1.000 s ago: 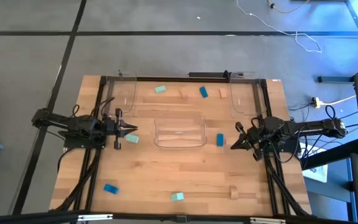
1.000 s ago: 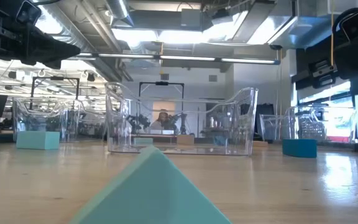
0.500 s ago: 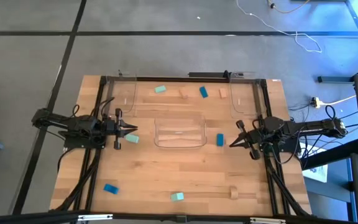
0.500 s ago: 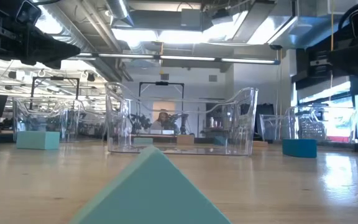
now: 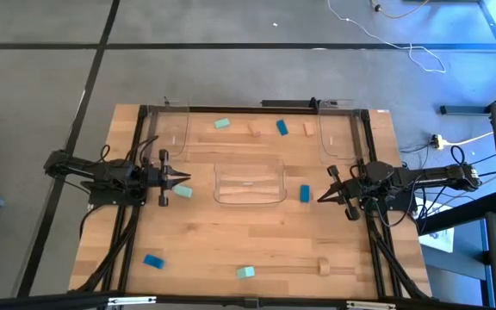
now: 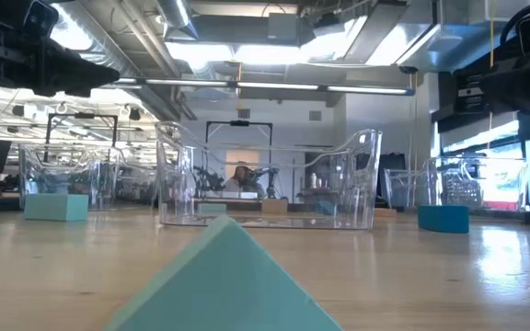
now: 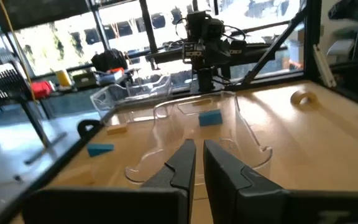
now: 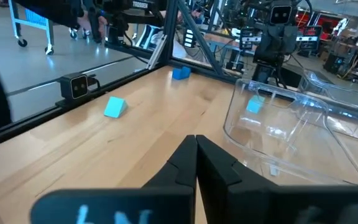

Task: Sort & place blocks by color
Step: Put the middle light blue block into the top left transparent bin

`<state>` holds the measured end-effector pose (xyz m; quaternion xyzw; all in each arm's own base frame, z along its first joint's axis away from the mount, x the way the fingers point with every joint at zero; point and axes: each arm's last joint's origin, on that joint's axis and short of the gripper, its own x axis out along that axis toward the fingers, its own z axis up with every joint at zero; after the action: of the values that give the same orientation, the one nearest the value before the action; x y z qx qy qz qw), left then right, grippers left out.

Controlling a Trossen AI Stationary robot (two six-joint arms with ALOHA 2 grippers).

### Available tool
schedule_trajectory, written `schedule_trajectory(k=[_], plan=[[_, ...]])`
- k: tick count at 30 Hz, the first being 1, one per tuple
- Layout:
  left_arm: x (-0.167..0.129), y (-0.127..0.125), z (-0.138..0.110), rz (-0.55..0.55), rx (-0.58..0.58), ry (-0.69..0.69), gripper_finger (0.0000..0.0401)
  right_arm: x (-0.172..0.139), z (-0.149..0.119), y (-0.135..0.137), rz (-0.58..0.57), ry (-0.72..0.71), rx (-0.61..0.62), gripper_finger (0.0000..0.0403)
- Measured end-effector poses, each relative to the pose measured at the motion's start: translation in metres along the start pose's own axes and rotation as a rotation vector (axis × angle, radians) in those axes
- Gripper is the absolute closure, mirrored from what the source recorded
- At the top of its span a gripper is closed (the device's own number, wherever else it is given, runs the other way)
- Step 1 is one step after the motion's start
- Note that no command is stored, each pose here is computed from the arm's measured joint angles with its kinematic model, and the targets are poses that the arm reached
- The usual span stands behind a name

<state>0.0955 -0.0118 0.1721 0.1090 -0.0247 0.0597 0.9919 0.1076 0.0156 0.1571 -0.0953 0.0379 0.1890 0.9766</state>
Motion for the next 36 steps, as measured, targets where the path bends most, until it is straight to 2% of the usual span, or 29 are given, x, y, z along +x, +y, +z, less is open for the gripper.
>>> schedule_trajectory(k=[3,6,11,13,17,21,23,26,27,30,33,36], plan=[[0.000,0.000,0.000,0.006,0.048,0.000,0.0376,0.000,0.001,0.000,-0.002,-0.006,0.062,0.0393],[0.000,0.003,0.004,0.067,0.059,-0.028,0.0376,0.000,0.001,0.000,-0.002,-0.005,0.144,0.0393],[-0.005,0.013,0.030,0.142,0.040,-0.001,0.0376,0.000,0.000,0.000,-0.002,-0.005,0.207,0.0393],[-0.009,0.018,0.043,0.137,0.053,0.075,0.0376,0.000,0.000,0.000,-0.003,-0.005,0.203,0.0393],[-0.011,0.024,0.064,0.094,-0.009,0.301,0.0376,0.000,0.000,0.000,-0.001,-0.005,0.261,0.0393],[0.004,0.016,0.061,0.039,-0.020,0.400,0.0376,0.000,0.000,0.000,-0.001,-0.003,0.267,0.0393],[0.015,0.013,0.064,0.048,-0.089,0.457,0.0376,0.000,0.000,0.000,-0.001,-0.002,0.232,0.0393],[0.025,0.008,0.060,0.050,-0.131,0.672,0.0376,0.000,0.000,0.000,-0.002,-0.005,0.200,0.0393],[0.031,0.006,0.064,0.041,-0.160,0.706,0.0376,0.000,0.000,0.000,-0.006,-0.003,0.186,0.0393],[0.044,0.001,0.070,0.000,-0.207,0.828,0.0376,0.000,0.000,-0.002,-0.073,0.010,0.158,0.0393],[0.058,-0.004,0.081,-0.047,-0.223,0.911,0.0376,-0.001,-0.001,-0.006,-0.225,0.031,0.147,0.0393],[0.069,-0.006,0.088,-0.013,-0.258,0.991,0.0376,-0.002,-0.003,-0.011,-0.392,0.061,0.151,0.0393]])
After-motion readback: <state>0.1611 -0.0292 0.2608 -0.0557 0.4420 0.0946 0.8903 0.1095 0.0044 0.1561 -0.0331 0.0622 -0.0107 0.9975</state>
